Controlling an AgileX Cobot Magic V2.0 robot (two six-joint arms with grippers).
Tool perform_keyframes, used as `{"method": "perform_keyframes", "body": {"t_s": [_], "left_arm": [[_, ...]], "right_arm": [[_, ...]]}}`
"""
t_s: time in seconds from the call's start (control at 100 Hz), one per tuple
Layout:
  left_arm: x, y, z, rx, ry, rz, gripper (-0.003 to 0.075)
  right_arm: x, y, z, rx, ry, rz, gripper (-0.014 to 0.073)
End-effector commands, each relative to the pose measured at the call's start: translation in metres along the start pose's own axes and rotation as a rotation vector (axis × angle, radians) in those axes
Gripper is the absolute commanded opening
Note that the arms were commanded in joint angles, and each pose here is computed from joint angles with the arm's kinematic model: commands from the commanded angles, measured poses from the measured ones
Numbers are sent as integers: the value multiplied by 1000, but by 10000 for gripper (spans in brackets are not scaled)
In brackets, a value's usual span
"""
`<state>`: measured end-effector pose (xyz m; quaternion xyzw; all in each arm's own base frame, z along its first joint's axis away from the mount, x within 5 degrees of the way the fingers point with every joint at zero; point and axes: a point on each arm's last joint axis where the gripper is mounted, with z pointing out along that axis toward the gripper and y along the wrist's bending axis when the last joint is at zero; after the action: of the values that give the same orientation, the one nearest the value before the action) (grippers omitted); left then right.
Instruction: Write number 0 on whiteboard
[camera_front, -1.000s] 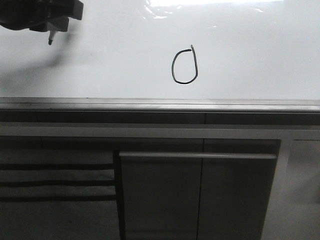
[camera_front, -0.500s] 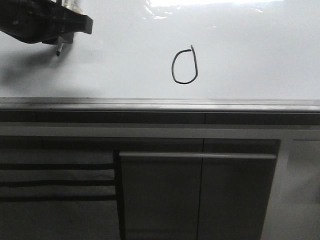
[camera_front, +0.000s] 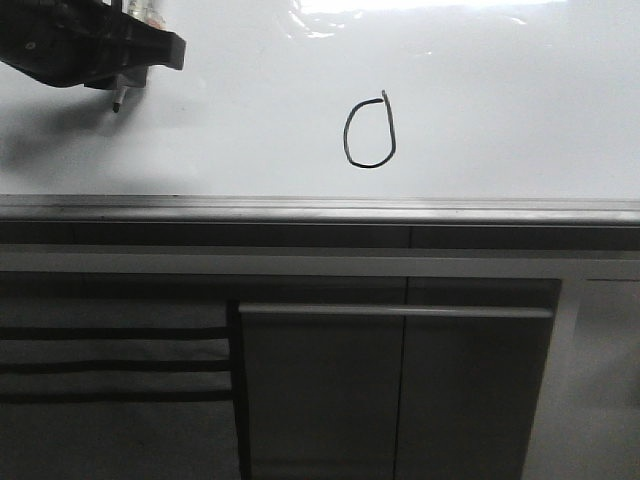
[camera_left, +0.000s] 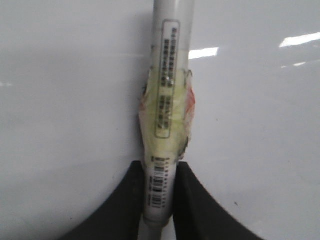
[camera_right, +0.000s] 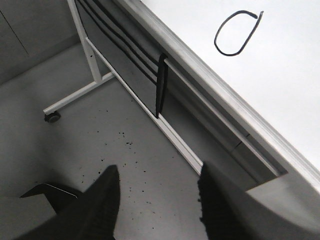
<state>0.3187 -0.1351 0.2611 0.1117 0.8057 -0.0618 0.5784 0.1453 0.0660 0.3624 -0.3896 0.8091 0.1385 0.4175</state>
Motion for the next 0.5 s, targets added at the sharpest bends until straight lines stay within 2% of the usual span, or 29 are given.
{"method": "perform_keyframes", "body": {"t_s": [0.0,0.28,0.49], "left_arm": [[-22,5,-6,-28,-95,0,109],[-22,5,-6,-27,-96,5,268],[-24,4,-8,-16,-102,30,290]], "right_arm": [[-9,-1,-7,34,-76,14,326],[-9,-1,-7,34,-76,14,326],[-9,-1,-7,34,-76,14,326]]}}
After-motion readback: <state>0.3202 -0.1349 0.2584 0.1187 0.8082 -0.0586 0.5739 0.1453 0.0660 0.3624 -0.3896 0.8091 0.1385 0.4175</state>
